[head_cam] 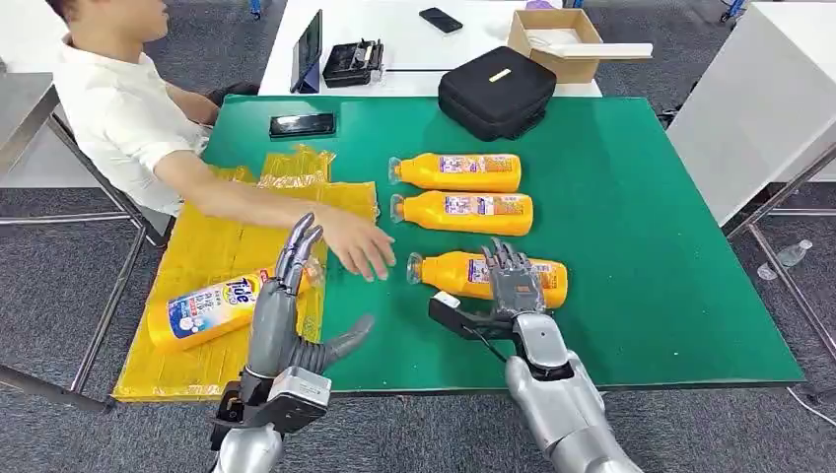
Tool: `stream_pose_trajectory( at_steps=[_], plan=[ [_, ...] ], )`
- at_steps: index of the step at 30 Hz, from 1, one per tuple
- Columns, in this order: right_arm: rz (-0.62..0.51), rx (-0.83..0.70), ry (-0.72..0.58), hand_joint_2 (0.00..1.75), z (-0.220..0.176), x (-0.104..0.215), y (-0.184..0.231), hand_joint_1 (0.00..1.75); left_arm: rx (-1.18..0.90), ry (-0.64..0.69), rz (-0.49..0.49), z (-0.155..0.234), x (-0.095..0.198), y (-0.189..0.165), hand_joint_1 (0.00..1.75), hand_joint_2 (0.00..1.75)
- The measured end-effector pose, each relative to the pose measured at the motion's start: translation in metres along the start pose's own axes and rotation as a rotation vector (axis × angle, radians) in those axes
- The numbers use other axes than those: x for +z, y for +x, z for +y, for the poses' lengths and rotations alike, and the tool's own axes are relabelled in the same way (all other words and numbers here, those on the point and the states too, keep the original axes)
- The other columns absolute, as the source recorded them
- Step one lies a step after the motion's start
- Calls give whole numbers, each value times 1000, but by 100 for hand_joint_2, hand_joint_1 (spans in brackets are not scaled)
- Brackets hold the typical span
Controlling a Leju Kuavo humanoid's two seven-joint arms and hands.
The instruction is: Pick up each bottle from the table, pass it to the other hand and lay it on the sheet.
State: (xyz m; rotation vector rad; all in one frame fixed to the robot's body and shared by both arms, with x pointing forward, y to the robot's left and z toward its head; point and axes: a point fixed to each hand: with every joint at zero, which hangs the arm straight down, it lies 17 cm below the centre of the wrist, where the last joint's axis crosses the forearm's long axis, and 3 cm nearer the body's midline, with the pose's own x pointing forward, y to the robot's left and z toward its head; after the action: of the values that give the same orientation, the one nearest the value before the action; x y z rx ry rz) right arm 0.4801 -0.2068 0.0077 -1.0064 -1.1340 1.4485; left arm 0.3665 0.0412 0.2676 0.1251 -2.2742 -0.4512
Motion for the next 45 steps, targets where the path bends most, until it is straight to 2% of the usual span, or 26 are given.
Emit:
stream_pose_trajectory(
  at_steps=[7,13,24,25,26,27,35,41,45],
  plan=[
    [51,44,45,175,11,8,-33,0,-3,15,6,6,1,-2,0,175],
    [120,65,27,175,9,7,-71,0,-8,14,3,6,1,-2,0,175],
    [171,73,52,175,8,4,-101,0,3,11,-2,6,1,0,0,175],
    [161,59,58,175,11,2,-103,68,9,12,-4,6,1,1,0,175],
    [156,46,68,175,15,2,-107,168,13,13,-6,6,0,1,0,175],
    [154,32,74,175,19,1,-110,175,14,12,-6,6,0,1,0,175],
    [117,-111,137,175,49,2,-120,175,37,0,-13,1,0,1,0,175],
    [107,-140,165,175,58,3,-125,175,41,-6,-11,-2,0,-1,0,175],
    [41,-267,150,175,61,7,-119,175,60,-11,-16,-4,-1,0,0,175]
  ],
)
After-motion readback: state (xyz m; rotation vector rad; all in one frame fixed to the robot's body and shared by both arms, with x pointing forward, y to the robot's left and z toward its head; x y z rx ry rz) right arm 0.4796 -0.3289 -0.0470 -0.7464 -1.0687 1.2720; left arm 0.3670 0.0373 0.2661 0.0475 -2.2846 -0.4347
